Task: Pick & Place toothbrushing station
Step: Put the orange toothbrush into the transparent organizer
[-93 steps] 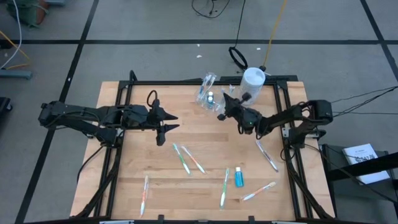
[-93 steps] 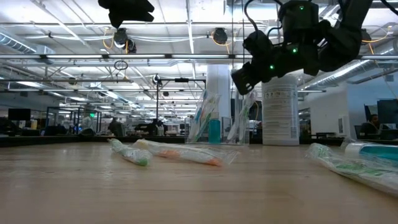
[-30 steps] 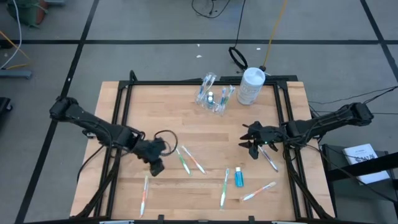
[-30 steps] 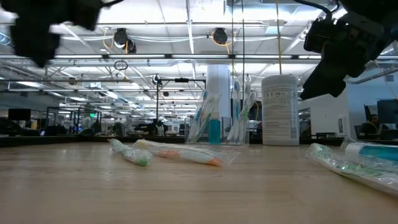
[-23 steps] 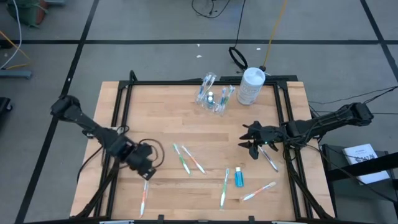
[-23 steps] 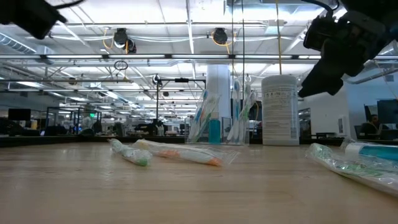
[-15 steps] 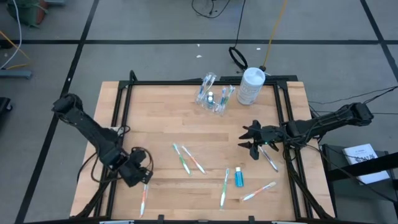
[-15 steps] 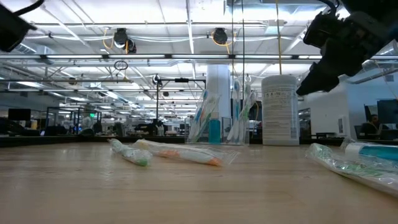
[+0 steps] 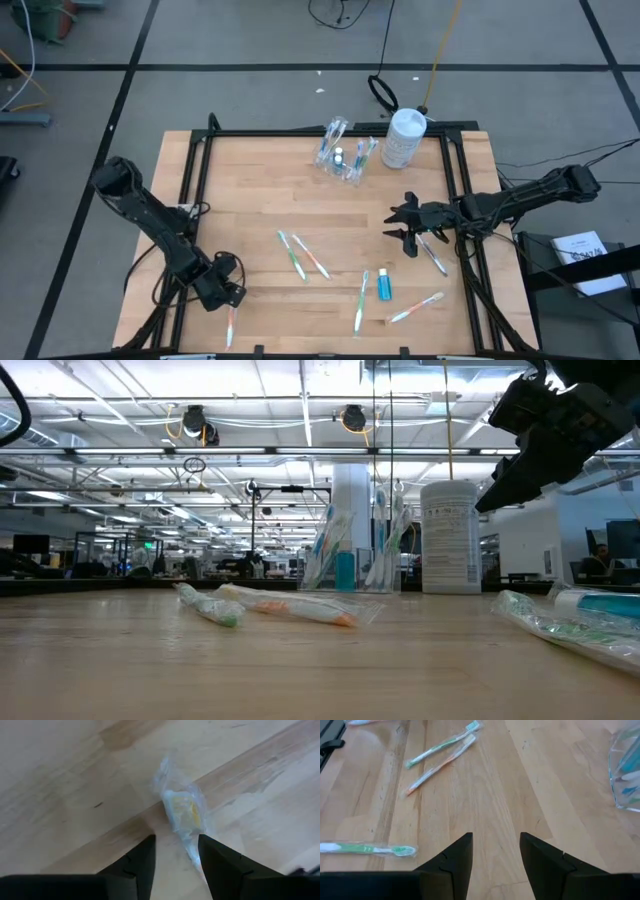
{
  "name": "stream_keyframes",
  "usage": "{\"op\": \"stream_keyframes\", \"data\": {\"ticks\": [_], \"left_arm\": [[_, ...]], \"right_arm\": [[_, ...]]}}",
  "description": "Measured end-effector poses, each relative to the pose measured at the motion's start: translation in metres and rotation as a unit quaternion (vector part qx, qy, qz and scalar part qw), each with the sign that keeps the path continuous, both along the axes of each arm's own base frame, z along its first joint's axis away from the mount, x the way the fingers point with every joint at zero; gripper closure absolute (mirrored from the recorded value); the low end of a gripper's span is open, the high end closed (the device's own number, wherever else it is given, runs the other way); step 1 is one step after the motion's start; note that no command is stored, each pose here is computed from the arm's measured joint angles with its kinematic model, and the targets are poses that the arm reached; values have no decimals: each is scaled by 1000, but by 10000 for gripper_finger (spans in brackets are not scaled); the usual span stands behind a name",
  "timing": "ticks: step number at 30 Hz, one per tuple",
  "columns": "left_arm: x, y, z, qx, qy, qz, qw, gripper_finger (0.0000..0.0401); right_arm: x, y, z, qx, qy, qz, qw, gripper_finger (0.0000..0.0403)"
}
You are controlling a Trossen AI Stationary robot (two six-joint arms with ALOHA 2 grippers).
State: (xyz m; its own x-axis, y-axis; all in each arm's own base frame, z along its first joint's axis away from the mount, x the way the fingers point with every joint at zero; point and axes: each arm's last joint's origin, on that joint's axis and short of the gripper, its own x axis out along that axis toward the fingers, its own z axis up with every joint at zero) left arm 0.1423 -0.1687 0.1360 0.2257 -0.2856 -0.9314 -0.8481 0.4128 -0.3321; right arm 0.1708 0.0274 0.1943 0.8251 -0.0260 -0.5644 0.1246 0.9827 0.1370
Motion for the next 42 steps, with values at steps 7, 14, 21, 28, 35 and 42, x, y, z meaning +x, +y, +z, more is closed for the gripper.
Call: {"op": "stream_keyframes", "data": {"ticks": [7, 14, 21, 28, 35, 42], "left_arm": [[3, 1, -4, 8, 6, -9, 1000, 249], [8, 5, -4, 4, 4, -2, 1000, 286], [16, 10, -2, 1, -9, 15, 1000, 387], [36, 35, 18, 99, -169, 47, 980, 387], [62, 76, 72, 309, -388, 49, 867, 387], [88, 126, 126, 561, -457, -8, 690, 395]], "right_arm": [[0, 0, 0, -1, 0, 0, 1000, 245], [0, 0, 0, -2, 0, -1, 1000, 245], [0, 0, 0, -11, -2, 5, 1000, 245], [0, 0, 0, -34, -1, 20, 999, 245], [1, -2, 1, -44, -7, 22, 999, 245], [6, -8, 7, -70, -40, 22, 996, 245]]}}
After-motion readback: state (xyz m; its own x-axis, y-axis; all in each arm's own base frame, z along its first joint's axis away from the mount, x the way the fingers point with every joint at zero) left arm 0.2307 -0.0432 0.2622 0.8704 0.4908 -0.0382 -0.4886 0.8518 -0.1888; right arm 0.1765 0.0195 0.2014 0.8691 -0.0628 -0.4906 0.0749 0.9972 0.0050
